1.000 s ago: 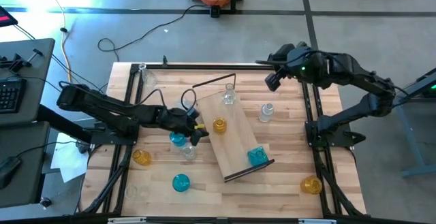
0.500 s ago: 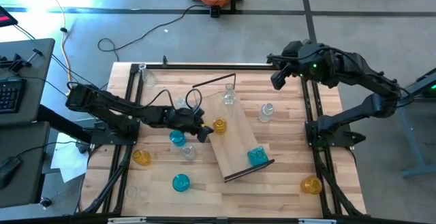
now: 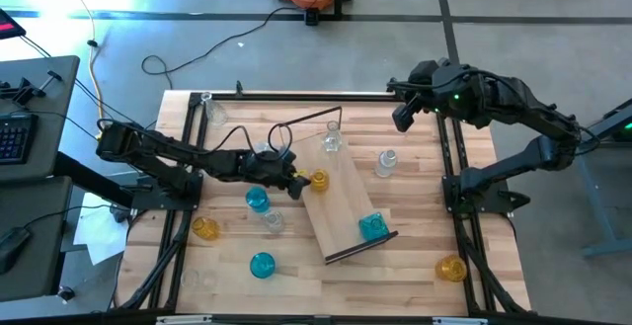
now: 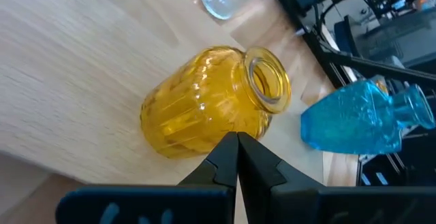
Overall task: Sort vases onto shelf
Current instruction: Put the yellow crystal vase on the shelf, then put the transparent crystal vase on the shelf aligned with the other transparent crystal vase
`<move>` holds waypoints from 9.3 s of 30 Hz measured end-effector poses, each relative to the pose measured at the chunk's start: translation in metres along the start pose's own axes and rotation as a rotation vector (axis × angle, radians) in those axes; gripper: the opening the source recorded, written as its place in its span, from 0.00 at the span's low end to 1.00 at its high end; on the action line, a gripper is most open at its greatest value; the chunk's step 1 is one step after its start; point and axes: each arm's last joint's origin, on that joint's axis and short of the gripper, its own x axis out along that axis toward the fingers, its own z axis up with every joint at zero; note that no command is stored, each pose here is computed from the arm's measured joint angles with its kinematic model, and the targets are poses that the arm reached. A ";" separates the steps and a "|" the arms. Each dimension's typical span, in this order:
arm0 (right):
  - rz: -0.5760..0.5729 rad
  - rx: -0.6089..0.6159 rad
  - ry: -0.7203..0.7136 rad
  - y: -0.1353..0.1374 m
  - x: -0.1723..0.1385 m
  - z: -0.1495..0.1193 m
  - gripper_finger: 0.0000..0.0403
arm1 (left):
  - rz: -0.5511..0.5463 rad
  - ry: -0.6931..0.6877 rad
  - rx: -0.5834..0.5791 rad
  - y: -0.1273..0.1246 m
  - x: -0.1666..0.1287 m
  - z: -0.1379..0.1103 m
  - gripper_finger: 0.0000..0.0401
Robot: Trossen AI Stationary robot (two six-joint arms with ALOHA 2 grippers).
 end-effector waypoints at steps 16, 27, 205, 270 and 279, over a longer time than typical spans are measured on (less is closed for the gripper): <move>0.000 -0.007 0.000 0.000 0.000 0.000 0.00 | -0.059 0.053 -0.057 -0.013 -0.002 -0.015 0.01; 0.002 -0.001 -0.011 0.000 0.000 0.001 0.00 | 0.033 0.056 -0.043 -0.004 0.007 -0.022 0.01; 0.058 0.015 -0.023 0.002 0.000 0.003 0.00 | 0.010 -0.038 0.054 0.015 0.069 0.051 0.01; 0.826 0.128 -0.036 0.090 0.092 0.008 0.00 | 0.036 0.544 0.486 0.003 -0.136 -0.008 0.45; 0.765 0.145 -0.085 0.072 0.066 0.013 0.00 | 0.304 0.348 0.623 0.023 -0.135 0.016 0.44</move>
